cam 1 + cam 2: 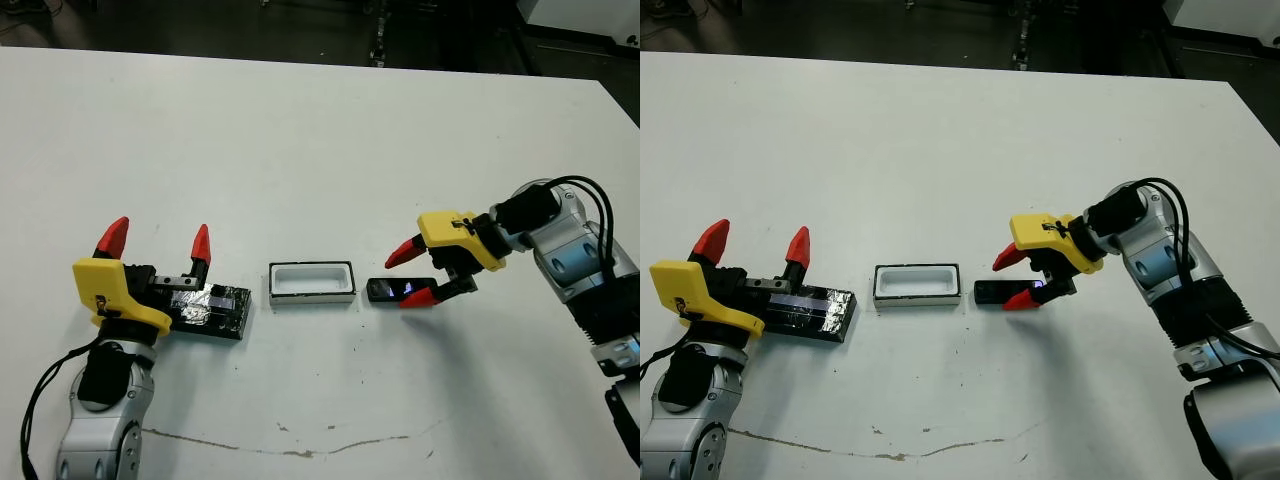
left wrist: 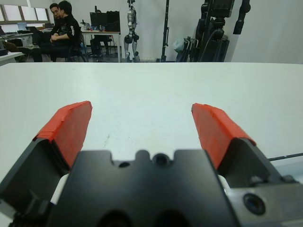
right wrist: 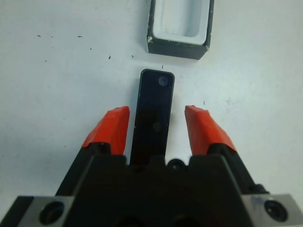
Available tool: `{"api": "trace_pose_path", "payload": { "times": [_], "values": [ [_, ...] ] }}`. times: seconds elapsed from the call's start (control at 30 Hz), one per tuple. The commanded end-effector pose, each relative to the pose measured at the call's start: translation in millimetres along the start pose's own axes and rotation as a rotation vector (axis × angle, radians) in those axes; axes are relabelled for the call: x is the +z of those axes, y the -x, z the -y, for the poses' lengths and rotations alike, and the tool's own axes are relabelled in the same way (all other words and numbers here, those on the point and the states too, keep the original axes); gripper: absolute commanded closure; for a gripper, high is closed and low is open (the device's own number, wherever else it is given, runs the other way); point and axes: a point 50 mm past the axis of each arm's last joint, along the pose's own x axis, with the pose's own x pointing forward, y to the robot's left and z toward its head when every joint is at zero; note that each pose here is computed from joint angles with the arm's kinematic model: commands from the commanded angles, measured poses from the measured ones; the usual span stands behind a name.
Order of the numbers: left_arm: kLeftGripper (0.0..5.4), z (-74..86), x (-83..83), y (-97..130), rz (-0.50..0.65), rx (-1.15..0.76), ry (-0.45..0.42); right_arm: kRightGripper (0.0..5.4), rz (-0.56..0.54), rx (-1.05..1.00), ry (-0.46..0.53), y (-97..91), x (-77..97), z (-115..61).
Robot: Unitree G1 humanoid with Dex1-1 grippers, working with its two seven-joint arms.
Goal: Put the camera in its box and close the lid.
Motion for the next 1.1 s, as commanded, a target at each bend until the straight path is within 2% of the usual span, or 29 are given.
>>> {"api": "trace_pose_path", "payload": {
  "times": [0.03, 0.23, 0.47, 0.63, 0.73, 0.9, 1.1],
  "values": [
    [0.00, -1.2, -1.0, 2, -0.010, -0.002, -0.012, 2.50, 0.000, 0.016, -0.027, -4.7, -8.0, -4.7],
    [0.00, -1.4, -0.7, 3, -0.012, -0.001, -0.010, 2.27, -0.009, 0.022, -0.017, -8.1, -10.9, -7.3],
    [0.00, -1.3, -0.1, 3, -0.008, -0.002, -0.004, 2.63, -0.045, 0.030, -0.049, -11.3, -12.6, -10.6],
    [0.00, -1.5, 0.0, 3, -0.010, -0.001, -0.006, 2.66, -0.038, 0.043, -0.043, -14.2, -12.8, -12.0],
    [0.00, -1.5, 0.3, 3, -0.010, -0.001, -0.009, 2.95, -0.024, 0.048, -0.037, -16.8, -13.5, -12.6],
    [0.00, -1.6, 0.2, 3, -0.007, -0.006, -0.010, 3.73, 0.000, 0.026, -0.059, -19.0, -15.0, -12.8],
    [0.00, -1.1, 0.1, 3, -0.008, -0.003, -0.008, 3.74, 0.016, -0.073, -0.078, -20.4, -15.1, -15.1]
  ]
}}
